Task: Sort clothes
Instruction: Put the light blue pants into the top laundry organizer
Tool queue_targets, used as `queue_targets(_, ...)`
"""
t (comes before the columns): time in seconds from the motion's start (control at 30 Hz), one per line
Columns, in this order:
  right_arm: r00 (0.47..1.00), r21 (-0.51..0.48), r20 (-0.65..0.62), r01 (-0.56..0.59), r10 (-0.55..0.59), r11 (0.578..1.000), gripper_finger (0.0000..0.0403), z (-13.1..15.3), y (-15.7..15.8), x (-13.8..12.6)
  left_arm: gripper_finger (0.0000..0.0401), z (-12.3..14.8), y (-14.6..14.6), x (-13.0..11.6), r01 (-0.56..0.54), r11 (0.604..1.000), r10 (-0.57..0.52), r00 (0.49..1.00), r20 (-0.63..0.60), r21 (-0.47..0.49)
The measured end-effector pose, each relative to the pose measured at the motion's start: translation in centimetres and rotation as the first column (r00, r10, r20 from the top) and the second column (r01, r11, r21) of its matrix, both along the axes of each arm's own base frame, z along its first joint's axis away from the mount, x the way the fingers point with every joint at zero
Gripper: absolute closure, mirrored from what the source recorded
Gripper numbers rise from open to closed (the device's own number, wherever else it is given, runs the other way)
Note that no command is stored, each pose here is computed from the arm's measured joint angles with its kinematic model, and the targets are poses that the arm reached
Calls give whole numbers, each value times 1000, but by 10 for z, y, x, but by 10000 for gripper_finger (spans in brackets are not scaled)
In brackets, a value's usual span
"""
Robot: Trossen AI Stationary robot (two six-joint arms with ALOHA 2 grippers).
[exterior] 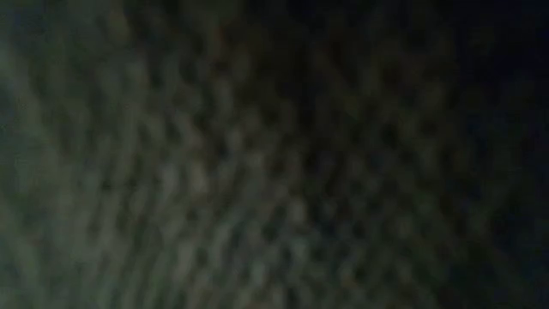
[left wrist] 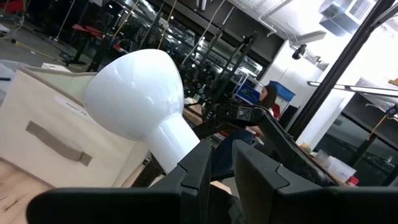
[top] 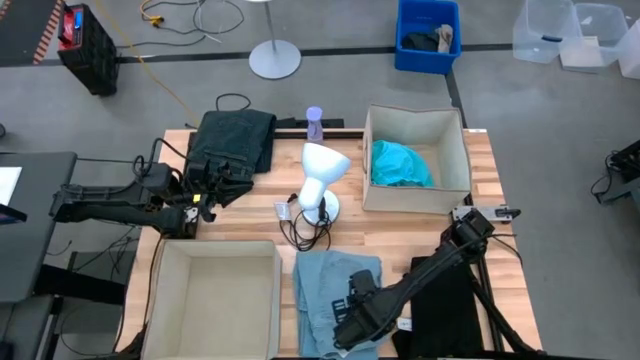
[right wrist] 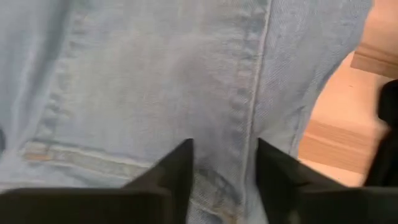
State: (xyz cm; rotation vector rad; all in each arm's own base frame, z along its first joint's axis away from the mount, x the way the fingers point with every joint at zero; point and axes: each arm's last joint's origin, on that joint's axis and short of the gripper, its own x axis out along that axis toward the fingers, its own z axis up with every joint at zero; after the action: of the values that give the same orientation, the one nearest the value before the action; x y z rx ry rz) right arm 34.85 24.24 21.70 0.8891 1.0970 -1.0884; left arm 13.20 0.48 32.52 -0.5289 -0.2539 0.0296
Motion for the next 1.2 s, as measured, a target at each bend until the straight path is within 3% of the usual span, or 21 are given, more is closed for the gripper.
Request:
queue_targets(0.2,999,24,45,4,-5,1000,92,5,1,5,340,0,0,0,2,1000,-2,1000,0,-6)
queue_targets(0.37,998,6,25,56,-56,998,46,-3,-1,2,340,0,0,0,1,1000,-1,1000,-1,-6)
queue_targets(0.5,993,21,28,112,-112,994,43,-5,-1,2,340,-1,0,0,7,1000,-7,1000,-6,-8)
queue_targets(0.67,993,26,111,45,-48,999,51,17,3,8,340,-3,0,1,19,1000,-20,999,-26,-7)
queue_targets(1.03,991,5,84,102,-102,995,54,38,-2,2,340,-4,0,1,19,1000,-20,999,-40,-11)
queue_targets(1.2,989,-51,5,147,-147,988,54,30,-6,-1,340,-4,0,1,19,1000,-19,999,-40,-11)
